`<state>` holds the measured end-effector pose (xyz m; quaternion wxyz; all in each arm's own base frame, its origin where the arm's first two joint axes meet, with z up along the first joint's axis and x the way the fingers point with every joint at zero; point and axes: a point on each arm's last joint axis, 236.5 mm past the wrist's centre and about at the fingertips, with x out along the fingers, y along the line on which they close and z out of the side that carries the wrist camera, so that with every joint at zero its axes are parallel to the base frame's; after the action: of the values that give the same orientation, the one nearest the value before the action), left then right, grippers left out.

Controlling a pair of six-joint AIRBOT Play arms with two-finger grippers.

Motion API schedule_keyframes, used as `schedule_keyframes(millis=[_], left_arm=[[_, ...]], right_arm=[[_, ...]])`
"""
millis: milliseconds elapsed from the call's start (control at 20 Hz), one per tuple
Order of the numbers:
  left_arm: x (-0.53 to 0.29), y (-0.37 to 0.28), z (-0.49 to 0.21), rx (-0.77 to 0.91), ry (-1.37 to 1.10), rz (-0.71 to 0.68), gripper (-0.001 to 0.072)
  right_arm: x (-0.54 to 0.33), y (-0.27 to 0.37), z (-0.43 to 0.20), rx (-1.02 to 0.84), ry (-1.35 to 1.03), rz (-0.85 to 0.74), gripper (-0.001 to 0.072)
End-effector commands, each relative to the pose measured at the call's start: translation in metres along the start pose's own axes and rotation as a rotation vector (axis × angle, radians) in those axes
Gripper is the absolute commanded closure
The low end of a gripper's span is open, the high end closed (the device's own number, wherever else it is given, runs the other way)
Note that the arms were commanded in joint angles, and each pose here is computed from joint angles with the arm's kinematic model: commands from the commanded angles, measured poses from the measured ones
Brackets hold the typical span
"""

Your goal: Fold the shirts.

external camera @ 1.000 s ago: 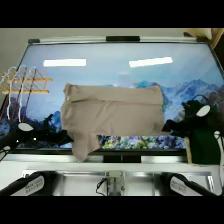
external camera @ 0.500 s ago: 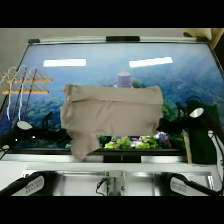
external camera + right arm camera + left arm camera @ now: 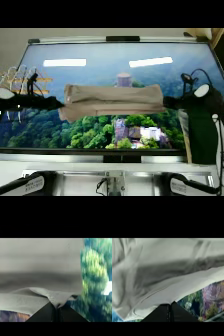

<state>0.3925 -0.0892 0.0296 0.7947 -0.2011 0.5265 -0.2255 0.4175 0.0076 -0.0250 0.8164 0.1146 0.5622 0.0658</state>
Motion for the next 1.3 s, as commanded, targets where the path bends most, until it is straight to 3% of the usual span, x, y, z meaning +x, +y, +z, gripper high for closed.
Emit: schedule_keyframes(millis=[0,200,450,500,550,600,800,1100,1150,1250], left_arm=[[0.018,-0.003,0.059,0.033,-0.03,-0.012,0.0676],[0.058,0.025,0.096,-0.079,-0.002,-0.019,0.0675],[0.108,0.063,0.078,-0.221,0.096,-0.017,0.0674],[0.112,0.064,0.073,-0.228,0.116,-0.023,0.0612],[0.113,0.064,0.07,-0.23,0.129,-0.027,0.0355],[0.11,0.063,0.069,-0.229,0.135,-0.03,0.0118],[0.081,0.046,0.068,-0.183,0.213,-0.081,0.0102],[0.052,0.012,0.092,-0.078,0.171,-0.097,0.0111],[0.05,0.003,0.094,-0.062,0.165,-0.104,0.0112],[0.044,-0.025,0.097,-0.014,0.146,-0.154,0.0115]], right_arm=[[0.018,0.011,0.058,-0.011,-0.115,-0.025,0.0641],[0.06,0.007,0.09,0.039,-0.128,-0.039,0.0641],[0.099,-0.004,0.082,0.089,-0.064,-0.044,0.0633],[0.1,-0.005,0.081,0.089,-0.061,-0.045,0.0498],[0.098,-0.006,0.082,0.076,-0.064,-0.052,0.0124],[0.093,-0.008,0.083,0.052,-0.069,-0.061,0.0031],[0.082,-0.033,0.088,0.121,-0.09,-0.073,0.0031],[0.106,-0.025,0.063,0.253,0.019,0.074,0.0032],[0.112,-0.018,0.054,0.258,0.059,0.092,0.0062],[0.116,-0.002,0.038,0.27,0.132,0.137,0.0217]])
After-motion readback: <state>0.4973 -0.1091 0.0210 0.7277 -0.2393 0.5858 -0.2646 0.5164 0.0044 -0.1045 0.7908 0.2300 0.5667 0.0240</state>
